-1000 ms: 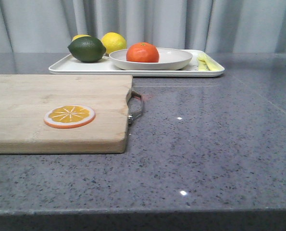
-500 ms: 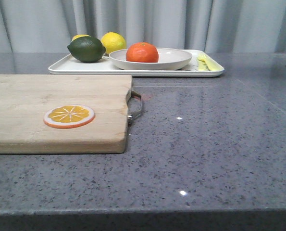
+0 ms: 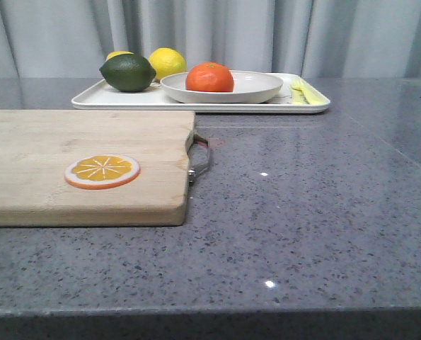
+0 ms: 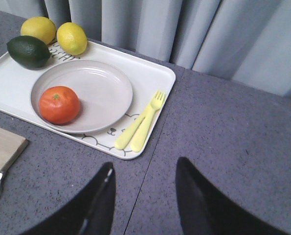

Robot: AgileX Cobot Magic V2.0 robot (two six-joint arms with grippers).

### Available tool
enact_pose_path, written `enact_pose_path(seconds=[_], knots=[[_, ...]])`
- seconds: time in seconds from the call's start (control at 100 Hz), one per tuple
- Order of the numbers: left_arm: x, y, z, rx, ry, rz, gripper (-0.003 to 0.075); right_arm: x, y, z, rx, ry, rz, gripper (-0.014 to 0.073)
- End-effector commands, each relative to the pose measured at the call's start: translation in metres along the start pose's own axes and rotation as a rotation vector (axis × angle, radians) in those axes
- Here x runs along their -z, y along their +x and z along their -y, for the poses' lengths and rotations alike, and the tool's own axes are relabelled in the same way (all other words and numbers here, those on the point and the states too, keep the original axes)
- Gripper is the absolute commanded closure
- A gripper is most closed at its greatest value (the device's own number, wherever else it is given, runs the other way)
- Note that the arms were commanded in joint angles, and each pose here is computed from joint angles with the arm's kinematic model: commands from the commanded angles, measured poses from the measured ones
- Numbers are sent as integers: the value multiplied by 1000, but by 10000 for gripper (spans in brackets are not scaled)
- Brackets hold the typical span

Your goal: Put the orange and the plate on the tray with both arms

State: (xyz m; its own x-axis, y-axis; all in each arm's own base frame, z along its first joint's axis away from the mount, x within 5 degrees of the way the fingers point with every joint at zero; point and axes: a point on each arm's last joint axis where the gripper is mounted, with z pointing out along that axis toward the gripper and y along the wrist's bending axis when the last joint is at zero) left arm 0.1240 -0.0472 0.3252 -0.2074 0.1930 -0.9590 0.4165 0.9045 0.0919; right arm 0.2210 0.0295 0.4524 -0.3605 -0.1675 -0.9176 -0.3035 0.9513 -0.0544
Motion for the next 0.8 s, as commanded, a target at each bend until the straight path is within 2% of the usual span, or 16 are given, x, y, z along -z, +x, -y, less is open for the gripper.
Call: enact_pose_path(seconds=[0.0,0.2,0.41,0.65,0.79], knots=[[4,-16,-4,28,-38,104,334,27,11,-4,12,61,141,286],[15,-21,-4,38,-51,172,335,47,78,-16,-5,94,159,286],[34,-20,-2,30,-60,243,335,68,127,-27,-6,126,224,286],[55,2,4,49,-63,311,335,76,172,-34,-7,151,271,286],[67,18,8,43,-55,336,334,87,184,-38,1,166,339,286]])
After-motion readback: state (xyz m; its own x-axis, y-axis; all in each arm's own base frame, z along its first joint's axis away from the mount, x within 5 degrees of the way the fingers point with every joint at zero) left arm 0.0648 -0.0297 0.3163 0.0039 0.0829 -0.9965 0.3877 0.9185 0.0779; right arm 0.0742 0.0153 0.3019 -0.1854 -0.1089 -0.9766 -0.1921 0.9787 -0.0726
